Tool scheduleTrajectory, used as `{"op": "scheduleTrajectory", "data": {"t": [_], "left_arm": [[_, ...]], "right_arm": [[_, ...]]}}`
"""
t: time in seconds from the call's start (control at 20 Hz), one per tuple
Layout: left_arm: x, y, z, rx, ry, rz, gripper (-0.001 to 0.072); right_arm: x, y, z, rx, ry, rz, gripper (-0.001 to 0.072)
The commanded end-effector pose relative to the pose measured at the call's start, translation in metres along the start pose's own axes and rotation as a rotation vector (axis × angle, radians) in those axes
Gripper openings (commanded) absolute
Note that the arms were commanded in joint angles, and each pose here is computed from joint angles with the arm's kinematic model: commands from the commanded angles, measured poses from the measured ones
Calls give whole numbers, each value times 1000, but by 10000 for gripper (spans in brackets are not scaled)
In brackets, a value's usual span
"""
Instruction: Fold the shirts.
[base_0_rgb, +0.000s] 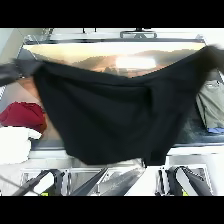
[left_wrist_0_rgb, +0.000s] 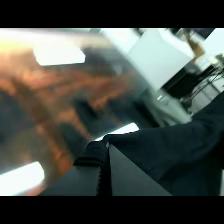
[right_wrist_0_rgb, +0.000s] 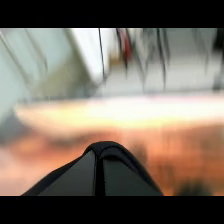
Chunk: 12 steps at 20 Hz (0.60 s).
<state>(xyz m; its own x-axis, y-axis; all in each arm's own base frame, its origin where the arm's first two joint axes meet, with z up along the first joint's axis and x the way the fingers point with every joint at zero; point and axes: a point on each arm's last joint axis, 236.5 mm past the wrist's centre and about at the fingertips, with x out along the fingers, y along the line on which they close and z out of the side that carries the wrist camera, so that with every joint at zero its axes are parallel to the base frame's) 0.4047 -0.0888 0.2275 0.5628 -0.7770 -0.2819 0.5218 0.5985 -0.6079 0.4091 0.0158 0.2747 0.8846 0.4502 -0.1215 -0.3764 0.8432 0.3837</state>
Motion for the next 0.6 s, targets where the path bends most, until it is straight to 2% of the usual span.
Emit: {"op": "scheduleTrajectory", "data": {"t": [0.0, 0.1, 0.25, 0.4, 0.55], "left_arm": [[68, 117, -91, -169, 241, 96, 21], [93, 167, -121, -259, 313, 80, 17], [122, 221, -133, -309, 347, 63, 16], [136, 250, -114, -308, 318, 76, 17], [143, 260, -82, -278, 271, 87, 18]], "right_arm": [[88, -73, -137, 159, 268, -70, 23], [119, -107, -191, 253, 322, -87, 23], [151, -142, -237, 366, 347, -89, 22], [177, -165, -237, 392, 319, -87, 23], [205, -180, -204, 396, 241, -69, 23]]}}
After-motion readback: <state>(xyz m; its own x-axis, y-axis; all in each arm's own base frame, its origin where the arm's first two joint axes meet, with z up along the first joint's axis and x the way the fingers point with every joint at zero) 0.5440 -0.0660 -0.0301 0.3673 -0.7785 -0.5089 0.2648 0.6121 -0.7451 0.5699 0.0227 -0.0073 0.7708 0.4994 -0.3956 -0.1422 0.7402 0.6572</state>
